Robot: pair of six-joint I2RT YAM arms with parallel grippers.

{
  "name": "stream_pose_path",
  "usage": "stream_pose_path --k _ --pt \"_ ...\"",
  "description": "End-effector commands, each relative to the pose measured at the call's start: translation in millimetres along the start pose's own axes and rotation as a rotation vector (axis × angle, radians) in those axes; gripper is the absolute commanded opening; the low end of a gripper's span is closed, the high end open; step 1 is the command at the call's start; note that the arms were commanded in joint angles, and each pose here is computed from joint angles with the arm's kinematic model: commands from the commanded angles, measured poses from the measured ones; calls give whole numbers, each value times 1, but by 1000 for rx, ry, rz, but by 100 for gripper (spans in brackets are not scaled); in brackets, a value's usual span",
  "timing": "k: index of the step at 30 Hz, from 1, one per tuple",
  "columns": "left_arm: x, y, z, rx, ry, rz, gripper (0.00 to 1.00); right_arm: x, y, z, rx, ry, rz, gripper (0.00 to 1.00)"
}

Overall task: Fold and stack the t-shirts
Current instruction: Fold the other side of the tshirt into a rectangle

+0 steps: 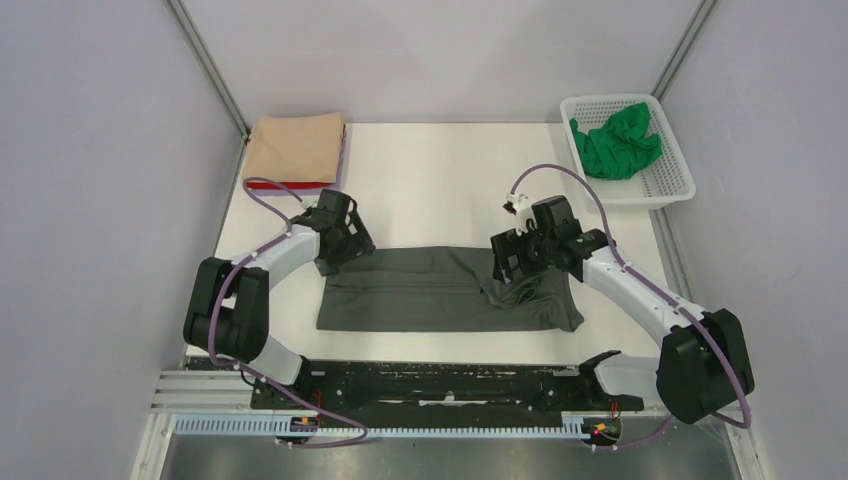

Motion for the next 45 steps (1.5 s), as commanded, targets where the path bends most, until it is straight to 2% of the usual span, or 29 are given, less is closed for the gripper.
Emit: stream_pose_path --k 1,4,6,11,14,20,25,28,34,42,44,45 --pt "5 2 0 -10 -9 12 100 5 8 -20 78 51 86 98" --pt "5 4 -1 -3 -3 22 100 6 -3 -31 92 104 16 98" --pt "5 6 -1 0 -5 29 100 3 -18 -30 83 95 -96 96" --pt "6 7 -1 4 -3 37 100 3 -36 -39 101 101 -215 89" --pt "5 9 -2 3 -4 47 100 4 -38 -46 119 113 -231 71" --pt "5 9 -2 1 -4 49 100 5 -44 -62 133 155 -267 55" --pt "5 9 -1 0 -5 52 100 3 -42 -57 139 126 -263 16" --pt "5 9 -2 0 -5 55 100 -4 -40 -55 147 130 -266 0" --pt "3 11 -2 -12 -10 60 100 -23 -26 -64 243 190 -239 0" --pt "-1 11 -2 -32 -6 72 100 -32 -15 -93 394 129 -271 6" --pt "-3 11 -1 -40 -4 74 100 -31 -12 -97 421 105 -258 16" --pt "-3 11 -2 -45 -1 74 100 -31 -12 -100 434 97 -256 26"
Point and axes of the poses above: each gripper's point midway between its finger pads, its own x axis out along the fingers, its own y axis along the line the jaws close on, z = x × y, the point moved 3 cm from there along -x, back along the fingers, and after that the axes turned 6 degrees about x, right-handed, at the moved point
